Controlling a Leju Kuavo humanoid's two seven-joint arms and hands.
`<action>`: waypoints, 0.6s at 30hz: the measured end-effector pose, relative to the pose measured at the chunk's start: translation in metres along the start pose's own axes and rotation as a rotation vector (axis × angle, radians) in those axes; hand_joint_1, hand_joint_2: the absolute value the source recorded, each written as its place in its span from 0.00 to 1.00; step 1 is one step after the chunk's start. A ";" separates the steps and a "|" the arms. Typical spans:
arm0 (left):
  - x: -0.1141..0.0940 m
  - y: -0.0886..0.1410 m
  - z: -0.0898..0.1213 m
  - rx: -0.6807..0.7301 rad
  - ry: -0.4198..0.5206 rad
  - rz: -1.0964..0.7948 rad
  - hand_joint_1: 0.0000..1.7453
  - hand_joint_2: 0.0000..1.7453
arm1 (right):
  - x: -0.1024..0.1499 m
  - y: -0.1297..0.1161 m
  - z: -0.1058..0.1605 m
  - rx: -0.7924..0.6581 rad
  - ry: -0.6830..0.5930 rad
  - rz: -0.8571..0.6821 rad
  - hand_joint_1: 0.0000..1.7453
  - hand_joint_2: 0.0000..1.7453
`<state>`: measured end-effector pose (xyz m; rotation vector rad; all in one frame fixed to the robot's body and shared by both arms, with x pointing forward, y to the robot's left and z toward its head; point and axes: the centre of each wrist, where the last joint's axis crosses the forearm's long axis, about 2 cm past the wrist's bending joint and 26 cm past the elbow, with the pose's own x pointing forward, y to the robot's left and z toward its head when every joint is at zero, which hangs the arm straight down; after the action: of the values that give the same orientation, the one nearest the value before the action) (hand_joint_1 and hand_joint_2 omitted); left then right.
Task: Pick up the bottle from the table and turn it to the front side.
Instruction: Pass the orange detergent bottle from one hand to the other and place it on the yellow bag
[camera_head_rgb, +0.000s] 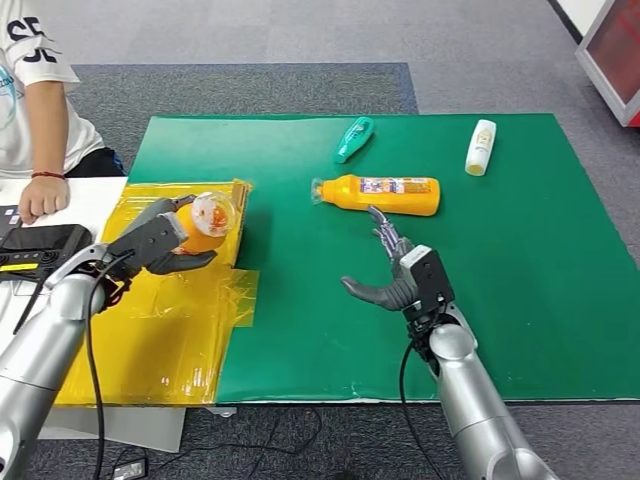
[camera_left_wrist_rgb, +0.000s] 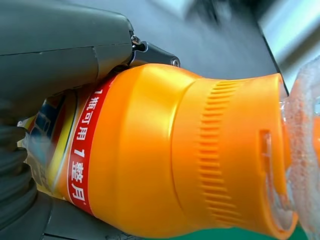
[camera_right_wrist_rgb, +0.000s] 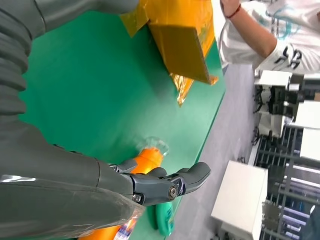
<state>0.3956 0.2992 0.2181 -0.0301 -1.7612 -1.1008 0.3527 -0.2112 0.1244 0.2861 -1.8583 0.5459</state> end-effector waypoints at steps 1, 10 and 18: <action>-0.003 0.006 0.003 -0.047 -0.025 0.051 1.00 1.00 | 0.001 0.001 -0.002 0.008 -0.006 -0.001 0.00 1.00; -0.032 0.048 0.036 -0.182 -0.049 0.262 1.00 1.00 | 0.008 0.006 -0.023 0.050 -0.043 -0.008 0.00 1.00; -0.046 0.051 0.048 -0.198 0.036 0.290 1.00 1.00 | 0.008 0.010 -0.026 0.065 -0.039 -0.003 0.00 1.00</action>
<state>0.4071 0.3817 0.2135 -0.3733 -1.5522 -1.0502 0.3670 -0.1885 0.1365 0.3452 -1.8793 0.6035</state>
